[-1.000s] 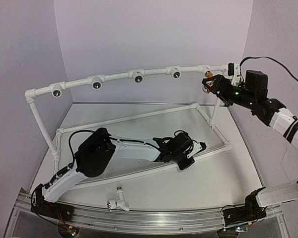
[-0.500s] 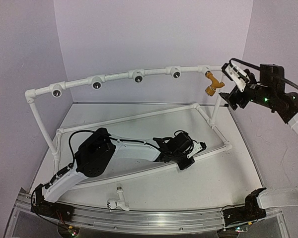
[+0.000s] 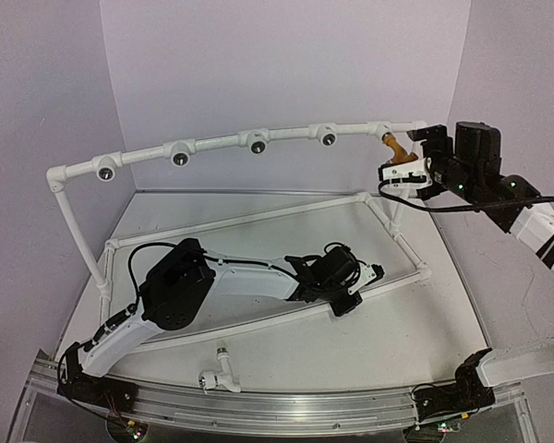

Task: Install the water faucets
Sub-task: Screw the water faucet onto the adaptor.

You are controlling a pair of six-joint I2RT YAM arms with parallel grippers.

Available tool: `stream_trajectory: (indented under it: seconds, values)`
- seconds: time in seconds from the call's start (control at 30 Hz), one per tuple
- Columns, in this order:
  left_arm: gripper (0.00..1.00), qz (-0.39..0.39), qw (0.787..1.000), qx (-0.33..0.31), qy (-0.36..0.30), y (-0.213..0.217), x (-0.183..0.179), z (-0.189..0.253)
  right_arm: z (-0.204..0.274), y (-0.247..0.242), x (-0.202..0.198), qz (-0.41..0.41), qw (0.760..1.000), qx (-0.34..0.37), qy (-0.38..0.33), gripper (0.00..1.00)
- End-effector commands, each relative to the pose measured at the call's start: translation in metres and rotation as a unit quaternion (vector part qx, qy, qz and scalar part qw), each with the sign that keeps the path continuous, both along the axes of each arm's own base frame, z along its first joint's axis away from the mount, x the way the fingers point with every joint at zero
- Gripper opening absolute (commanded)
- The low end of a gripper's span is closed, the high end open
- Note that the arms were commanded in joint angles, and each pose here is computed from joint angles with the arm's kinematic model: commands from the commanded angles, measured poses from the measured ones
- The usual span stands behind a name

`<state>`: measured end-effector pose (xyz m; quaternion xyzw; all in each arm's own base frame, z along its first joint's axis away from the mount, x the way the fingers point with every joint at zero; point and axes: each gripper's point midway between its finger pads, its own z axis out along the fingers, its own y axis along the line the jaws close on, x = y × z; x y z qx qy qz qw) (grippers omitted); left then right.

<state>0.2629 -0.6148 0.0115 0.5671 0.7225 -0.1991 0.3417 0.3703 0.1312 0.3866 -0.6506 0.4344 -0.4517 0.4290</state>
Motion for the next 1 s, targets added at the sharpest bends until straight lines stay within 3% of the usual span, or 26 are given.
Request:
stream_trajectory:
  seconds: [0.0, 0.5, 0.77, 0.97]
  values:
    - [0.00, -0.067, 0.957, 0.243, 0.143, 0.095, -0.097, -0.162, 0.021, -0.006, 0.016, -0.025, 0.992, -0.107, -0.070, 0.92]
    - [0.00, -0.065, 0.957, 0.244, 0.144, 0.096, -0.096, -0.162, -0.020, 0.029, 0.038, -0.002, 0.988, -0.142, -0.062, 0.82]
    - [0.00, -0.065, 0.957, 0.244, 0.143, 0.097, -0.096, -0.162, -0.019, 0.032, 0.047, -0.023, 0.986, -0.105, -0.124, 0.60]
    - [0.00, -0.064, 0.957, 0.245, 0.143, 0.097, -0.096, -0.162, -0.021, 0.027, 0.053, -0.056, 0.985, -0.038, -0.156, 0.39]
